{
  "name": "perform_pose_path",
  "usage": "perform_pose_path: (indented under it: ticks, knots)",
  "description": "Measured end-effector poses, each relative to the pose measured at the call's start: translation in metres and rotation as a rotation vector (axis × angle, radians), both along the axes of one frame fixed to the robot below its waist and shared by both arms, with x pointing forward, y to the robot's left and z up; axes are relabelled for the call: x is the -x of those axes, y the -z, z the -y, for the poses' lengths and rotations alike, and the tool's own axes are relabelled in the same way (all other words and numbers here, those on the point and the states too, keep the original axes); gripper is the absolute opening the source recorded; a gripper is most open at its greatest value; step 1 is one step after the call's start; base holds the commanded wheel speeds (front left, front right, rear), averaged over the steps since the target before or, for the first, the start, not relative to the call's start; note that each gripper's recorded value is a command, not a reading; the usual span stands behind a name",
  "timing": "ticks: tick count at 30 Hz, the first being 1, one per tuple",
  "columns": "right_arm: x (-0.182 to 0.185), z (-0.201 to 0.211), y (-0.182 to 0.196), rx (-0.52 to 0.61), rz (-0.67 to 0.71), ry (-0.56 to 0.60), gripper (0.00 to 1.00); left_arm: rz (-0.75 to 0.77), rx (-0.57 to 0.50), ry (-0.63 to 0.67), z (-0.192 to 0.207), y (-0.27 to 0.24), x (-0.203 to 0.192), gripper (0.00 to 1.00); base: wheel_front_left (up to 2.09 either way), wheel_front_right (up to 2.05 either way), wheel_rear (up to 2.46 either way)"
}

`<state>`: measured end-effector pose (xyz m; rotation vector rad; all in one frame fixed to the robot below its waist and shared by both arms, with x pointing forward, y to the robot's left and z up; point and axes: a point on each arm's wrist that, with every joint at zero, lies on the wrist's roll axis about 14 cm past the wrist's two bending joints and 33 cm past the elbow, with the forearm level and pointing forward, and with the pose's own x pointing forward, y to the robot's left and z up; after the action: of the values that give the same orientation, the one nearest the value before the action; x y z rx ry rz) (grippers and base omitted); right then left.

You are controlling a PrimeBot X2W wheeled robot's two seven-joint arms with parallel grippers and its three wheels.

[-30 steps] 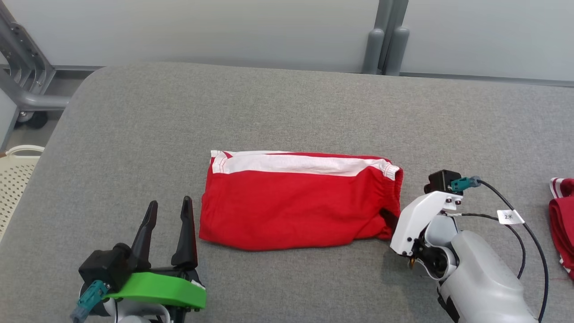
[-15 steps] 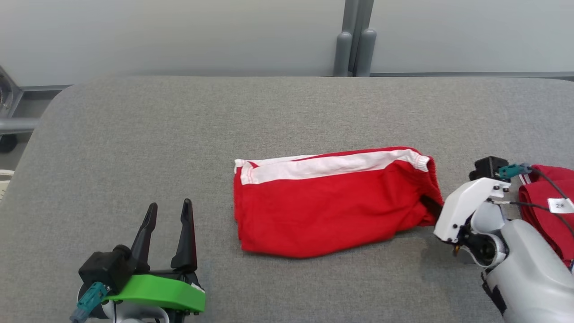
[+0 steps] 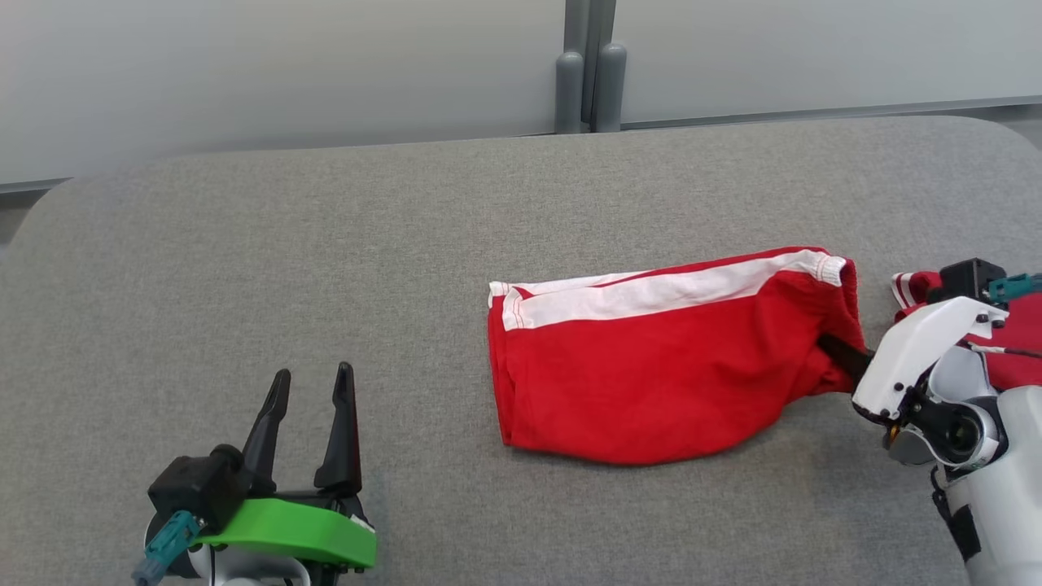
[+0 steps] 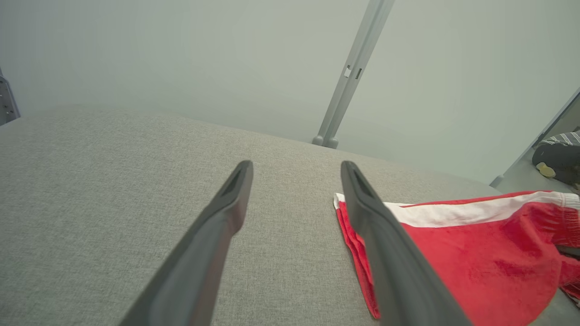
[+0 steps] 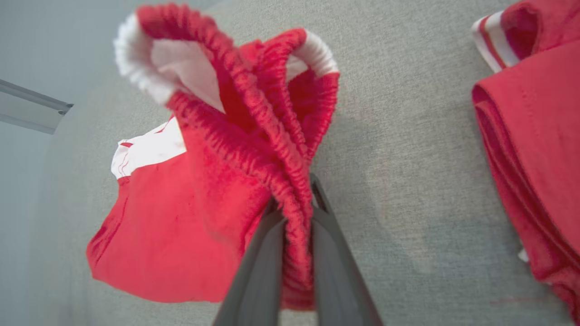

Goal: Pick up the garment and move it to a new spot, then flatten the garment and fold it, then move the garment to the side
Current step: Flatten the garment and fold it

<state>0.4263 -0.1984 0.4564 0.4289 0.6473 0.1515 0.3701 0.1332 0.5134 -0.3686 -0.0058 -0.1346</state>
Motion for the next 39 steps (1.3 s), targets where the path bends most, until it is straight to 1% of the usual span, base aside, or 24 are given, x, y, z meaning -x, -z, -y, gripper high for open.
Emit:
perform_pose_path:
  ticks: [3, 7, 14, 21, 27, 34, 39]
  knots:
    - [0.002, -0.018, -0.007, -0.092, 0.001, -0.01, 0.0, 0.003, 0.0, 0.006, 0.002, -0.001, 0.0, 1.0, 0.0, 0.0, 0.0]
    - [0.003, -0.035, -0.019, -0.14, 0.019, -0.04, 0.0, 0.007, 0.0, 0.007, 0.001, -0.003, 0.001, 1.0, 0.0, 0.0, 0.0]
    - [0.0, -0.062, -0.041, -0.135, 0.077, -0.113, 0.0, 0.012, 0.0, -0.013, -0.005, -0.005, 0.004, 1.0, 0.0, 0.0, 0.0]
    - [0.0, -0.103, -0.055, -0.114, 0.105, -0.224, 0.0, 0.016, 0.002, -0.047, -0.016, -0.007, 0.009, 1.0, 0.0, 0.0, 0.0]
    - [0.0, -0.135, -0.049, -0.086, 0.082, -0.31, 0.0, 0.025, 0.005, -0.075, -0.024, -0.01, 0.015, 1.0, 0.0, 0.0, 0.0]
    - [0.0, -0.166, -0.017, -0.047, -0.009, -0.388, 0.0, 0.038, 0.014, -0.107, -0.032, -0.014, 0.021, 1.0, 0.0, 0.0, 0.0]
    - [-0.002, -0.183, -0.004, -0.008, -0.038, -0.434, 0.0, 0.043, 0.021, -0.123, -0.035, -0.015, 0.023, 1.0, 0.0, 0.0, 0.0]
